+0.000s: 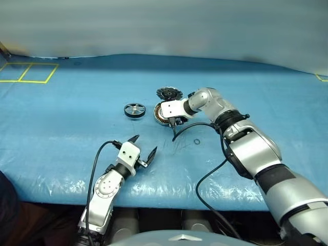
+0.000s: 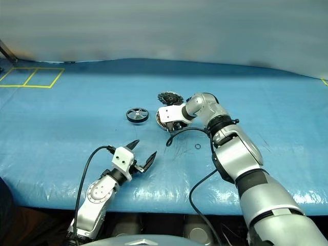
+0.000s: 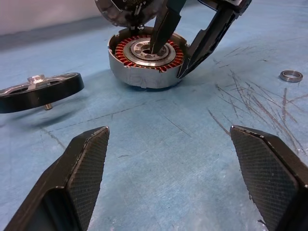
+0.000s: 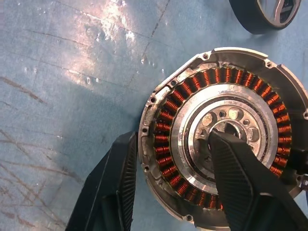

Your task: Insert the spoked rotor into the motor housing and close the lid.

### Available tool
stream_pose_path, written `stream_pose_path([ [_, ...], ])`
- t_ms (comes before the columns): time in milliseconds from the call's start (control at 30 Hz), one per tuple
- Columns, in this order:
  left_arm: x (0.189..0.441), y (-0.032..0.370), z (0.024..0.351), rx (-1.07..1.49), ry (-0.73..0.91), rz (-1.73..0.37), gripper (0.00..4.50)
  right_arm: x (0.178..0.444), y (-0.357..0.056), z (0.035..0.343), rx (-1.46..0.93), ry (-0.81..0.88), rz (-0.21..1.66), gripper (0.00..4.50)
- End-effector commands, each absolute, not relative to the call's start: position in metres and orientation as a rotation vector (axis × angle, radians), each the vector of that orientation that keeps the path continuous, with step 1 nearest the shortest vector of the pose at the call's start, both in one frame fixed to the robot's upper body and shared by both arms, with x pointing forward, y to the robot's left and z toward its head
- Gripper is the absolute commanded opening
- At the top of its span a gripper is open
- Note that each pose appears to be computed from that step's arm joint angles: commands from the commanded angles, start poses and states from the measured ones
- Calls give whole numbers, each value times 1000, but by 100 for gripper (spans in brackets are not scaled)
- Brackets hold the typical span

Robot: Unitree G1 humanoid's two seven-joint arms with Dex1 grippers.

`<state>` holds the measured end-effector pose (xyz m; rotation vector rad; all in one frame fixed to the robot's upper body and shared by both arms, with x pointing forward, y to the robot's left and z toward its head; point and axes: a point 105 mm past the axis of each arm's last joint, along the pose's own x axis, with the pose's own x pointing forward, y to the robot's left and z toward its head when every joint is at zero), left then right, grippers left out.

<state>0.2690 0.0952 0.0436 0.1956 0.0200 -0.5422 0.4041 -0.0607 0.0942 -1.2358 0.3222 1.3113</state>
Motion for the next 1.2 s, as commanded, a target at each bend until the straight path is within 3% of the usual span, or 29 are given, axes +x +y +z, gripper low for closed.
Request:
stream_pose_path([
  [33,271,96,60,206,-40,-541,429,385,-66,77,-1245,334,1415,196],
  [333,278,113,60,284,-10,-572,429,297,-78,64,-1150,279,1520,196],
  [533,282,117,61,309,-1,-593,429,260,-78,53,-1116,313,1540,196],
  [700,285,117,63,315,-6,-596,429,252,-80,44,-1120,351,1539,196],
  [933,285,118,64,318,-7,-593,429,272,-93,42,-1317,347,1468,196],
  [1133,286,117,65,318,-12,-595,429,271,-85,53,-1286,284,1486,383],
  [1200,286,116,64,318,-11,-598,429,268,-79,61,-1204,260,1492,383],
])
